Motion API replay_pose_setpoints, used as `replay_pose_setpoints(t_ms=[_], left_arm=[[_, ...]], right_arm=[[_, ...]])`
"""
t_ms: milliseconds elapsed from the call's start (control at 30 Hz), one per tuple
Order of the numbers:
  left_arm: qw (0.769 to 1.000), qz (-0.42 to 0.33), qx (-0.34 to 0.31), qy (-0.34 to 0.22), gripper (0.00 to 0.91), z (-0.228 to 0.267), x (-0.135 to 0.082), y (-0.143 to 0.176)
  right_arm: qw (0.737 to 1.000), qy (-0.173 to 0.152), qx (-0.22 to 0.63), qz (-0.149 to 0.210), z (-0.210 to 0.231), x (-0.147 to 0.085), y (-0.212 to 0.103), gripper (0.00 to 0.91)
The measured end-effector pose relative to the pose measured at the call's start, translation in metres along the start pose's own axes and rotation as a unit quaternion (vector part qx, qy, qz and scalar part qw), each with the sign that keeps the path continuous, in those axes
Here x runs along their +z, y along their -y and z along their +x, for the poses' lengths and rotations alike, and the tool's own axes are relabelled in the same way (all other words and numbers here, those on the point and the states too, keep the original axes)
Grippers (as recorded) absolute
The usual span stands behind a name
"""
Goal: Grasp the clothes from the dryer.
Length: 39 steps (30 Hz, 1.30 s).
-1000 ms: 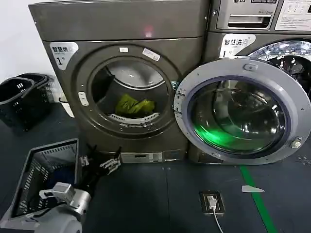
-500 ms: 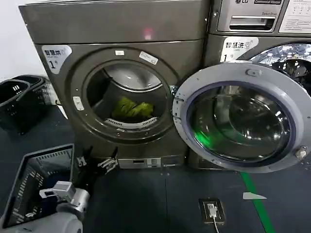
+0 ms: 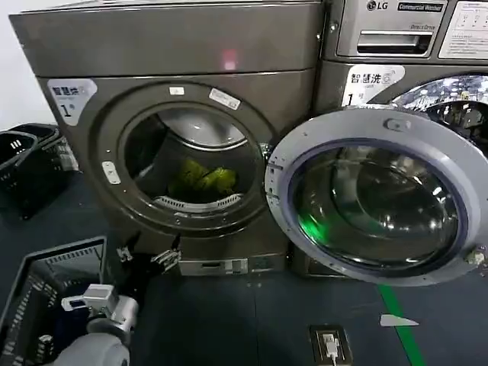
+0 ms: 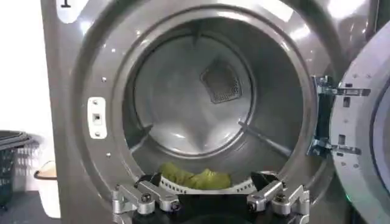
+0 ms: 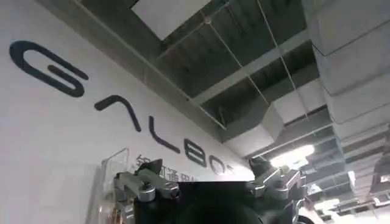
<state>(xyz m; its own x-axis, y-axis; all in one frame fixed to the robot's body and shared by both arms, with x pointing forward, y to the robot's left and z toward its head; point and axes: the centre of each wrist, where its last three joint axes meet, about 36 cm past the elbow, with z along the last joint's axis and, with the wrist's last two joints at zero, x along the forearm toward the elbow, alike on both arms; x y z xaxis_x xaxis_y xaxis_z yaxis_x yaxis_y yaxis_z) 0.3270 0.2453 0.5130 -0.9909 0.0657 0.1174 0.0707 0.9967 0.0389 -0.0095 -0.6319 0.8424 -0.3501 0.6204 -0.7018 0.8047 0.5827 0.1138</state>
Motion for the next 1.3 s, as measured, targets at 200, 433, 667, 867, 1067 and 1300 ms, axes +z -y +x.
replay_pose_setpoints(t_ms=[200, 433, 667, 867, 1067, 1300], left_arm=[[1.0, 0.0, -0.003, 0.001, 0.907, -0.0003, -0.0001, 0.0004], [1.0, -0.002, -0.008, 0.002, 0.907, -0.0011, 0.0004, -0.001], [1.0, -0.001, -0.009, 0.002, 0.907, -0.0019, 0.0014, -0.0009], [1.0, 0.0, -0.01, 0.001, 0.907, -0.0023, 0.0026, -0.0009], [1.0, -0.001, -0.009, 0.0, 0.907, -0.0025, 0.0031, -0.0013], [1.0, -0.004, -0.007, 0.0, 0.907, -0.0028, 0.0026, -0.0021]], right_arm=[[1.0, 0.003, -0.004, -0.001, -0.001, -0.0015, -0.0014, 0.907], [1.0, 0.003, -0.004, -0.003, -0.0008, -0.0006, -0.0015, 0.907], [1.0, 0.004, -0.003, -0.003, -0.0011, -0.0005, 0.0, 0.907], [1.0, 0.004, -0.009, -0.003, -0.0011, 0.0006, -0.002, 0.907], [1.0, 0.003, -0.012, -0.003, -0.0007, 0.0025, -0.0042, 0.907], [1.0, 0.003, -0.012, 0.001, 0.0007, 0.001, -0.0029, 0.907]])
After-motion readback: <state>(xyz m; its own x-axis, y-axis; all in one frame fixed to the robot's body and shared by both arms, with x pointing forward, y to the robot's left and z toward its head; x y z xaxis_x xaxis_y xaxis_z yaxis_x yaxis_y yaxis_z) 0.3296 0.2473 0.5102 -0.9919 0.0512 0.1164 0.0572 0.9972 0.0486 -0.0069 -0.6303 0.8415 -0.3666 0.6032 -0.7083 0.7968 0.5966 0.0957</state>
